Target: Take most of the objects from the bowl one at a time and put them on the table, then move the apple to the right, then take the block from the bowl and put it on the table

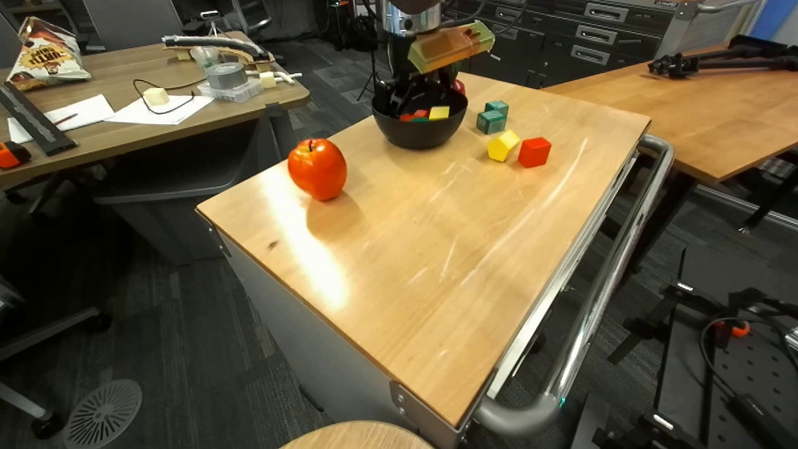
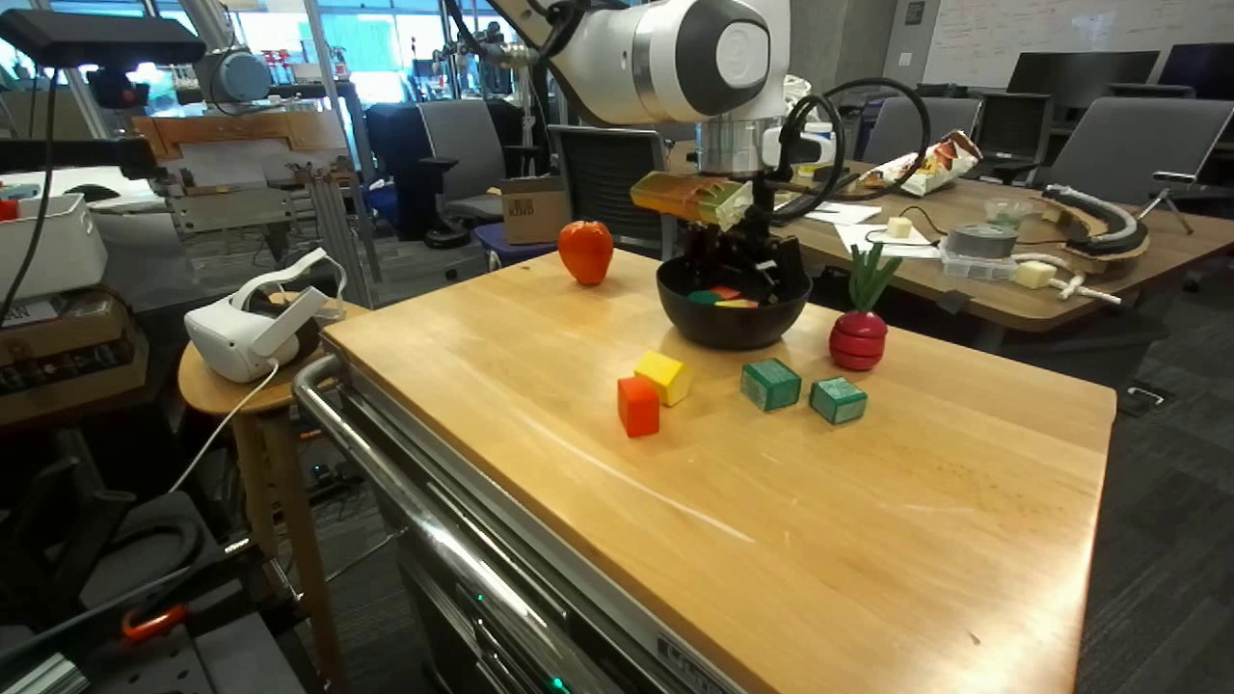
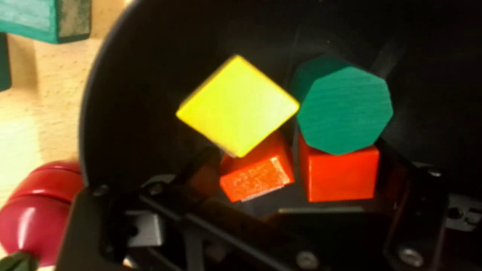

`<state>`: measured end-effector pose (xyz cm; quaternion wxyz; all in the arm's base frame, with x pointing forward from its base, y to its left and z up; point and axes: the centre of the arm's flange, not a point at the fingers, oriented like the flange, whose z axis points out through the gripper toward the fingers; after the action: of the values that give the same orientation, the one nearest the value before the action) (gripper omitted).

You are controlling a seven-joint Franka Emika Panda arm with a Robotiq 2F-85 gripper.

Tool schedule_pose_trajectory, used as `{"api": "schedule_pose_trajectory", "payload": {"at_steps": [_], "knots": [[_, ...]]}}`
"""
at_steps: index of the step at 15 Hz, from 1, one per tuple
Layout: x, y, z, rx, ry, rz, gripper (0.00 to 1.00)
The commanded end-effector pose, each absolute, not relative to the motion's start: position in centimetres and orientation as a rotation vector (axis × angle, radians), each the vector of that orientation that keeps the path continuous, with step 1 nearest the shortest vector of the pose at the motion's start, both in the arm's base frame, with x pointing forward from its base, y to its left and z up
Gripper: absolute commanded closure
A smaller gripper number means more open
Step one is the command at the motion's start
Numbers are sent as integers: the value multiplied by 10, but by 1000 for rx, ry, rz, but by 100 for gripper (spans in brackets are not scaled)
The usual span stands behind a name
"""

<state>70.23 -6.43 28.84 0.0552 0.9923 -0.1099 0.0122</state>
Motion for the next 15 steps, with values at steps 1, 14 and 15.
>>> {"api": "schedule_pose_trajectory", "payload": {"at_steps": [1,14,15], "knots": [[705,-58,303,2930,-267,99,0],[702,-51,294,2932,-226,79,51],[701,-50,298,2935,-222,94,58]]}}
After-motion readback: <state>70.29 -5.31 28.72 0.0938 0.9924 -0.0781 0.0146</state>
